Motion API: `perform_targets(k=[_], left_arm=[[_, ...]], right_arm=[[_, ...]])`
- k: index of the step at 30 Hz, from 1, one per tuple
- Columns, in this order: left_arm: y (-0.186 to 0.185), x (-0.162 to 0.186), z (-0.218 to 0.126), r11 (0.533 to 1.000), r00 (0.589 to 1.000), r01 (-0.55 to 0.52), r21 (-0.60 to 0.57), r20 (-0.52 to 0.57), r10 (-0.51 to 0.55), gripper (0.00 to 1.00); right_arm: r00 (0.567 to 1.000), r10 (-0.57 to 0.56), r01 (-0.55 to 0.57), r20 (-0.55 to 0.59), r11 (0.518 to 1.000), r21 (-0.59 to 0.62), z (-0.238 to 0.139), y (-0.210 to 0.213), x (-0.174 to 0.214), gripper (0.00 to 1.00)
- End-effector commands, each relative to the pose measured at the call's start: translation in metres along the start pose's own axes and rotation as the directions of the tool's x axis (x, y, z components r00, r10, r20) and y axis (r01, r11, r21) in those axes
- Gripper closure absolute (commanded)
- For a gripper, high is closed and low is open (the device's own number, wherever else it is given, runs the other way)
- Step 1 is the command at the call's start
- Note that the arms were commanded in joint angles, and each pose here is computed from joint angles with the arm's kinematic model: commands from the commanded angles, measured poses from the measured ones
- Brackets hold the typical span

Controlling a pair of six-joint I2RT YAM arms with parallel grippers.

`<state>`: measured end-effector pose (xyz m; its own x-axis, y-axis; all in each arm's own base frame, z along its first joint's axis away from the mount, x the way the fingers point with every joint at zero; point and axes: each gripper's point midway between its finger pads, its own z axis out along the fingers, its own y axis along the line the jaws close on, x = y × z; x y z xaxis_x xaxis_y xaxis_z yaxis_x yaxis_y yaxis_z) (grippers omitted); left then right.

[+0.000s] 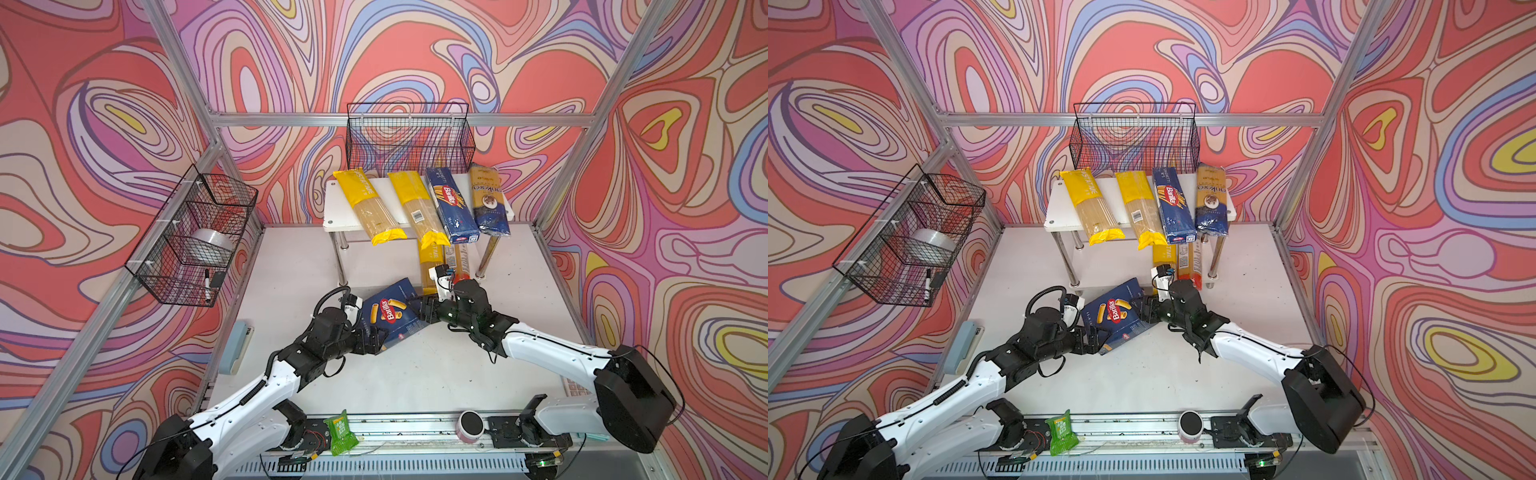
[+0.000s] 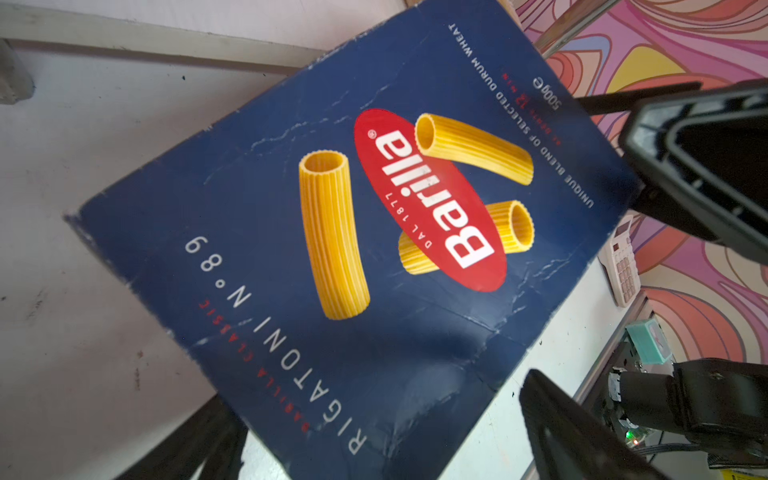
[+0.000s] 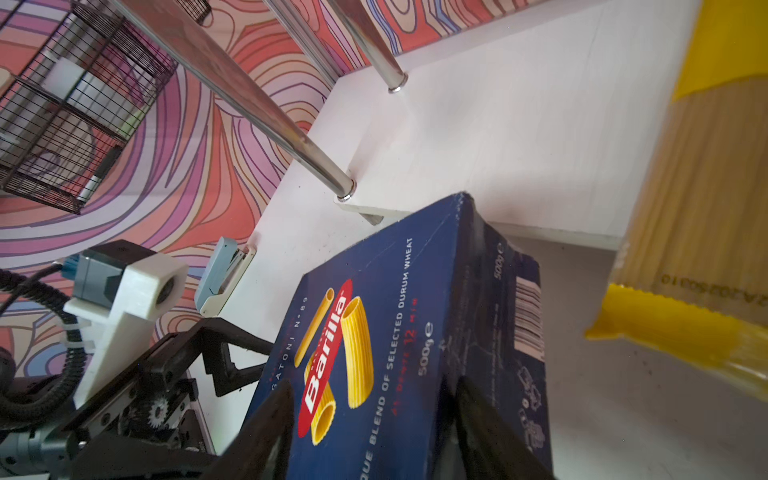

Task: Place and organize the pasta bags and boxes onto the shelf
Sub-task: 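Lift and tilt the Rigatoni box upright toward the shelf with both grippers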

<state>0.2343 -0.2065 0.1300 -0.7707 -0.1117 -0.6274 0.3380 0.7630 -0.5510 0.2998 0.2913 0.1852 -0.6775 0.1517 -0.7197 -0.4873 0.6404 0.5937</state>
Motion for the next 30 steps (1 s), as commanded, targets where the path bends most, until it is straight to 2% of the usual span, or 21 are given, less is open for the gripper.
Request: perform_targets(k=[1, 12, 30], left_arm=[[-0.087, -0.072, -0.033, 0.943, 0.958, -0.205, 0.263, 0.250, 0.139, 0.00], [-0.091, -0.099, -0.035, 0.936, 0.912, -0.291, 0.198, 0.354, 0.209, 0.00], [-0.099, -0.121, -0.023, 0.915, 0.873, -0.375, 0.152, 0.391, 0.293, 0.00]], right_arm=[[0.998, -0.057, 0.048, -0.034, 0.971, -0.234, -0.001, 0.058, 0.003, 0.38], [0.998, -0.060, 0.058, -0.003, 0.973, -0.223, 0.001, 0.055, 0.000, 0.40], [0.995, -0.085, 0.095, 0.054, 0.973, -0.208, 0.011, 0.056, -0.016, 0.44]])
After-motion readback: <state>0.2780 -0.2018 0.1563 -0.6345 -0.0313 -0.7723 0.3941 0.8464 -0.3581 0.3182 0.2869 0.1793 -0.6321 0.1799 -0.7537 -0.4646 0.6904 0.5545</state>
